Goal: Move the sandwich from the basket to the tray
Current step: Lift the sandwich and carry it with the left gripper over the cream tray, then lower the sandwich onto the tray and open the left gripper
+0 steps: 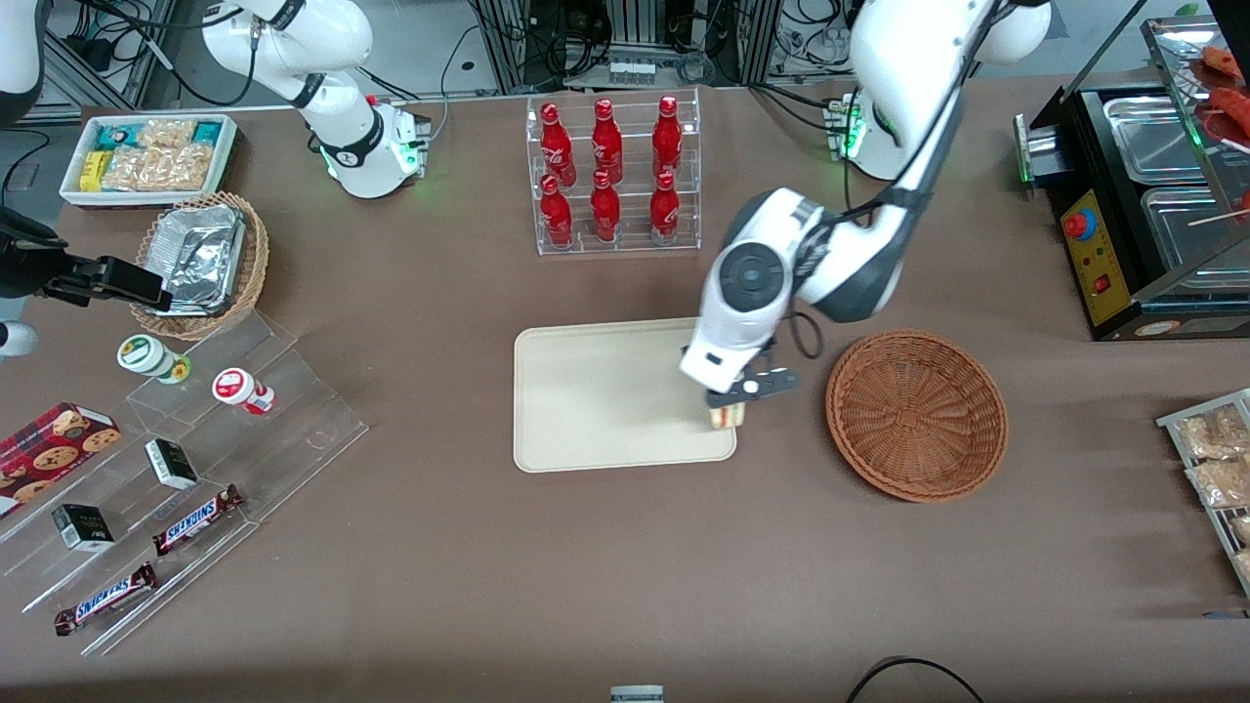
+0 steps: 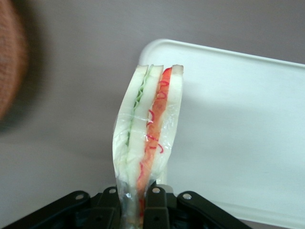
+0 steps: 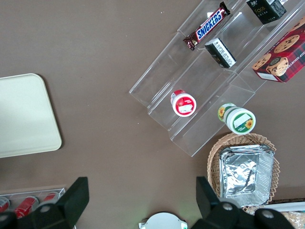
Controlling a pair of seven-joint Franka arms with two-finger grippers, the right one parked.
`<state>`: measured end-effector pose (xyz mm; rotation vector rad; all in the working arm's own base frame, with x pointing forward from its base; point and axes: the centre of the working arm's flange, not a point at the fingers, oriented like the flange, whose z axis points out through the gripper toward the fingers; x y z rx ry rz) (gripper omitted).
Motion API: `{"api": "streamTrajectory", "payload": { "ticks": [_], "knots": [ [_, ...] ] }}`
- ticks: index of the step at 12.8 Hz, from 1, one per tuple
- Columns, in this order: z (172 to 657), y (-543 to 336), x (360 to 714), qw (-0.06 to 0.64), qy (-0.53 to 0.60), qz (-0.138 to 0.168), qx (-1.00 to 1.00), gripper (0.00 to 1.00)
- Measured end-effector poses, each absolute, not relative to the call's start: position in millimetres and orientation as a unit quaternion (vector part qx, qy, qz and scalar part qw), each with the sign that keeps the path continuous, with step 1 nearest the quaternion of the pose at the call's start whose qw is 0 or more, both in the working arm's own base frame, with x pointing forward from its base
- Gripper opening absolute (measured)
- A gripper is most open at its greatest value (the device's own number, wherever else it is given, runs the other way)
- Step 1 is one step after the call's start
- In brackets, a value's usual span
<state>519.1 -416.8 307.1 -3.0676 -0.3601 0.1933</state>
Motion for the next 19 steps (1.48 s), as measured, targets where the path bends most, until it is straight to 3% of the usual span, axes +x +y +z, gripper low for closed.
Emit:
{"api": "streamTrajectory", "payload": {
  "ticks": [8, 19],
  "knots": [
    [239, -535, 501, 0.016, -0.118, 0.054, -0.991, 0.16],
    [234, -544, 505, 0.013, -0.144, 0.049, -0.988, 0.15]
  ]
}}
